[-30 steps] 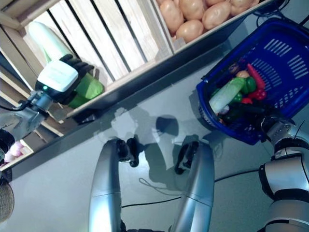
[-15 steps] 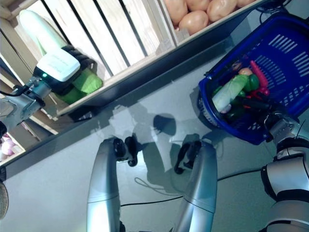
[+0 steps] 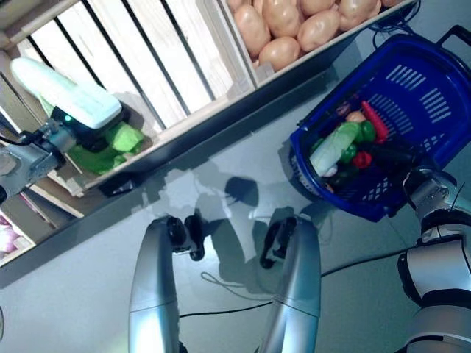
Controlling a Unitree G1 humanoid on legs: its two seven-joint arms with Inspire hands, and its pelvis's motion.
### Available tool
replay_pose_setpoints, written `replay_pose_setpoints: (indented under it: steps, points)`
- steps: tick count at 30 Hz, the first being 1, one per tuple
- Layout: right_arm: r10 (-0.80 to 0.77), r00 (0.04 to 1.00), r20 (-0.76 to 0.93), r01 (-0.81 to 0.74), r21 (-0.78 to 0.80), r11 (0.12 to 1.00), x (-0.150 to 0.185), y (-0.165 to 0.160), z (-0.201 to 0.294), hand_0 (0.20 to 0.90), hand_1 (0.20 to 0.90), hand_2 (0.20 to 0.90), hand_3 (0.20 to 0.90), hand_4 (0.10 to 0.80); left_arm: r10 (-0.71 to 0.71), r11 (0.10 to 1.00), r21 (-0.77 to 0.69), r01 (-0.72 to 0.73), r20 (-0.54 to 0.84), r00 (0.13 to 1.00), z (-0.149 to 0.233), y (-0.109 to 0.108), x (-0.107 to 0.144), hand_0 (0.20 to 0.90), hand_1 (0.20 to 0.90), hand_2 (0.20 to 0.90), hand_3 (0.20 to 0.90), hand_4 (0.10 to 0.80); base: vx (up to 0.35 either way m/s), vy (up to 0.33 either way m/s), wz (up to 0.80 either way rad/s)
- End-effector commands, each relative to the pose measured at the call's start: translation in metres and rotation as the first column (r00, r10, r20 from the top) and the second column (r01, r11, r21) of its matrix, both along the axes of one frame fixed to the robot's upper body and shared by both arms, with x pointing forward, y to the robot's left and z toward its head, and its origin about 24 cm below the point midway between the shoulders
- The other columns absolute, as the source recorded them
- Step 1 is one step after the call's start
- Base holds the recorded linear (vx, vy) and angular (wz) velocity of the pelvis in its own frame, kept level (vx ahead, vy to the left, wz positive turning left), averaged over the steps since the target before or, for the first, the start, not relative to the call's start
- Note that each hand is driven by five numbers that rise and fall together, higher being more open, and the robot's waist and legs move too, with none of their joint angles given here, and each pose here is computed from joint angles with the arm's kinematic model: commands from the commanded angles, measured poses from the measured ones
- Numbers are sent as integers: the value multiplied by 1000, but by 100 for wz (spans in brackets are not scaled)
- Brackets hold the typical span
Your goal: Put vegetables into the basket
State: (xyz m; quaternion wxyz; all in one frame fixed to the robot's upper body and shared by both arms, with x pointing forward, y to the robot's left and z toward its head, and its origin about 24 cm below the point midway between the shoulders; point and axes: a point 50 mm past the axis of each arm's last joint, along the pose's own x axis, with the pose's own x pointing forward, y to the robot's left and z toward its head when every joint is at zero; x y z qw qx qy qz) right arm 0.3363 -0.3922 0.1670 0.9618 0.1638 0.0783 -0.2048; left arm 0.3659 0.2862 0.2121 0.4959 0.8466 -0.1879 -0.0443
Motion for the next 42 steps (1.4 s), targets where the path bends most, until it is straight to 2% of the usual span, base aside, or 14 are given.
replay_pose_setpoints:
  steps: [1, 5, 12, 23, 26, 28, 29, 30, 33, 35, 36, 37, 40, 42]
  points:
    - [-30, 989, 143, 33, -18, 999, -15, -23, 26, 900, 900, 900, 900, 800, 73, 993, -97, -60, 134, 988, 25, 33, -15, 300, 300, 300, 300, 400, 49, 1, -7]
    - [14, 994, 109, -9, -44, 999, -18, -21, 9, 900, 900, 900, 900, 800, 25, 976, -218, 23, 211, 977, 22, 34, -21, 300, 300, 300, 300, 400, 64, -10, -10]
    - [111, 992, 58, -102, -129, 986, -23, -14, -18, 900, 900, 900, 900, 800, -85, 917, -347, 195, 308, 947, 22, 29, -35, 300, 300, 300, 300, 400, 57, -46, -5]
    - [296, 951, 92, -259, -291, 921, -3, 37, -31, 900, 900, 900, 900, 800, -131, 770, -529, 356, 415, 900, 32, 9, -39, 300, 300, 300, 300, 400, 35, -47, 2]
    - [345, 932, 109, -296, -321, 900, 1, 56, -34, 900, 900, 900, 900, 800, -114, 690, -613, 385, 433, 894, 35, 8, -40, 300, 300, 300, 300, 400, 19, -42, -3]
    - [401, 908, 119, -339, -352, 872, 2, 73, -40, 900, 900, 900, 900, 800, -114, 591, -694, 411, 433, 894, 38, 7, -42, 300, 300, 300, 300, 400, 32, -39, -6]
    - [441, 888, 129, -365, -385, 848, 2, 88, -44, 900, 900, 900, 900, 800, -122, 508, -748, 427, 428, 895, 37, 5, -43, 300, 300, 300, 300, 400, 58, -36, -8]
    - [457, 879, 134, -373, -404, 835, 1, 92, -44, 900, 900, 900, 900, 800, -126, 475, -768, 430, 424, 897, 36, 4, -44, 300, 300, 300, 300, 400, 98, -33, -4]
    - [567, 810, 153, -442, -475, 761, 1, 125, -47, 900, 900, 900, 900, 800, -175, 265, -872, 411, 376, 910, 25, -2, -45, 300, 300, 300, 300, 400, 132, -26, 6]
    - [616, 772, 157, -464, -523, 715, 0, 143, -47, 900, 900, 900, 900, 800, -232, 80, -931, 355, 329, 915, 10, -7, -44, 300, 300, 300, 300, 400, 175, -17, -4]
    - [632, 759, 154, -474, -535, 700, -1, 149, -48, 900, 900, 900, 900, 800, -254, 25, -945, 326, 309, 917, 3, -10, -43, 300, 300, 300, 300, 400, 174, -10, -7]
    - [665, 731, 153, -490, -561, 668, -2, 159, -47, 900, 900, 900, 900, 800, -306, -96, -959, 265, 282, 909, -8, -14, -41, 300, 300, 300, 300, 400, 175, -14, -9]
    - [712, 690, 128, -529, -583, 617, -2, 179, -50, 900, 900, 900, 900, 800, -397, -284, -948, 142, 251, 883, -36, -30, -40, 300, 300, 300, 300, 400, 168, -23, -8]
    - [725, 679, 118, -536, -595, 599, -2, 189, -51, 900, 900, 900, 900, 800, -444, -369, -926, 75, 247, 861, -50, -41, -40, 300, 300, 300, 300, 400, 146, -27, -4]
